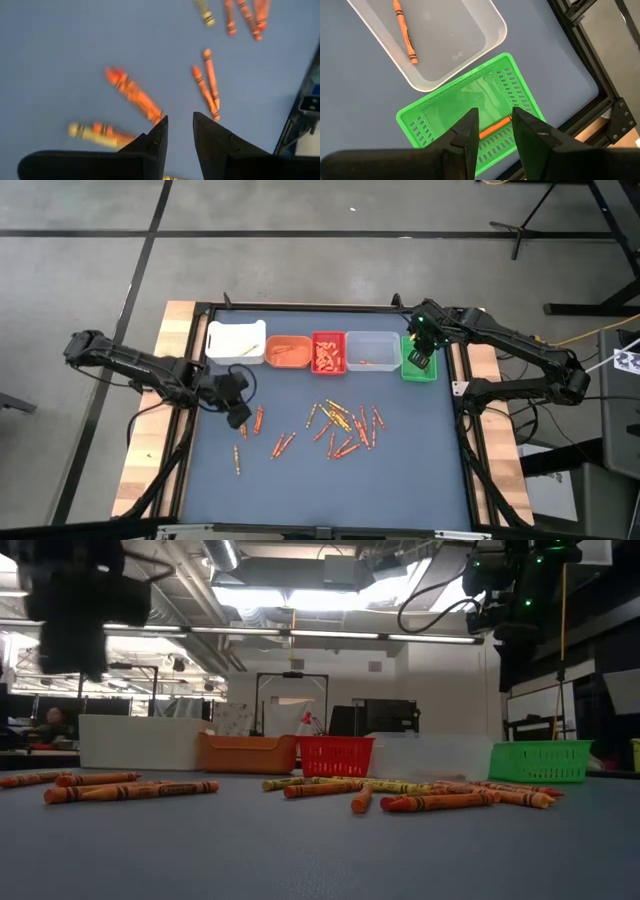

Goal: Sort crayons

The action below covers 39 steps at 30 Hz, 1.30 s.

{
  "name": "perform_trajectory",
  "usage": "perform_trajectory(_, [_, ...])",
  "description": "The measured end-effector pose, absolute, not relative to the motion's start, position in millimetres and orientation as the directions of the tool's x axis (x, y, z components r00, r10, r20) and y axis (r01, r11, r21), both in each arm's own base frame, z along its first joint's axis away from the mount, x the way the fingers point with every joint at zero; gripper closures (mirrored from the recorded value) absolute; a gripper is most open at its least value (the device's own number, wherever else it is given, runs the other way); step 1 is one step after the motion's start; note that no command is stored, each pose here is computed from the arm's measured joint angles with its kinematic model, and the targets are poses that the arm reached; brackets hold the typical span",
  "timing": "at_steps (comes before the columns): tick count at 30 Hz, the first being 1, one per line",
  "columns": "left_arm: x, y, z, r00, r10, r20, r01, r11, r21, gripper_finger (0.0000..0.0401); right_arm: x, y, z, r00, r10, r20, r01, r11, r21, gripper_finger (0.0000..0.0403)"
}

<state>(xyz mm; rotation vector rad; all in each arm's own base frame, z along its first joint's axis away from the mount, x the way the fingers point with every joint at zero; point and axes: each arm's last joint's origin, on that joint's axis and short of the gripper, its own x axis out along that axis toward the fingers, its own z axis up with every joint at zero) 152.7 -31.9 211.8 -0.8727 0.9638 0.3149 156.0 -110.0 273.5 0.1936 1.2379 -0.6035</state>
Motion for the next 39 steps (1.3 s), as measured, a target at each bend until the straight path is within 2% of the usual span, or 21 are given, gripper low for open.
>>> perform_trajectory(9, [133.5,-32.5,201.7,0.381,-0.046,-0.923,-0.883,0.277,-0.378,0.0326,156.0,-110.0,273.5,0.195,-0.325,-0.925,0.529,0.829,-0.18,0.0287])
perform_trajectory(12, [131.2,-31.2,199.0,0.34,-0.01,-0.94,-0.919,0.206,-0.335,0.0326,156.0,-110.0,273.5,0.195,-0.325,-0.925,0.529,0.829,-0.18,0.0288])
perform_trajectory(24, [149.4,-35.3,175.0,0.18,0.049,-0.982,-0.98,0.094,-0.175,0.0326,156.0,-109.9,273.6,0.195,-0.325,-0.925,0.528,0.83,-0.18,0.0288])
perform_trajectory(32, [166.5,-39.3,159.0,0.163,0.066,-0.984,-0.983,0.091,-0.157,0.0326,156.0,-109.9,273.6,0.195,-0.325,-0.925,0.529,0.83,-0.18,0.0288])
perform_trajectory(39, [170.6,-39.1,149.5,0.119,0.118,-0.986,-0.993,0.03,-0.116,0.0326,156.0,-109.9,273.6,0.195,-0.325,-0.925,0.528,0.83,-0.18,0.0288])
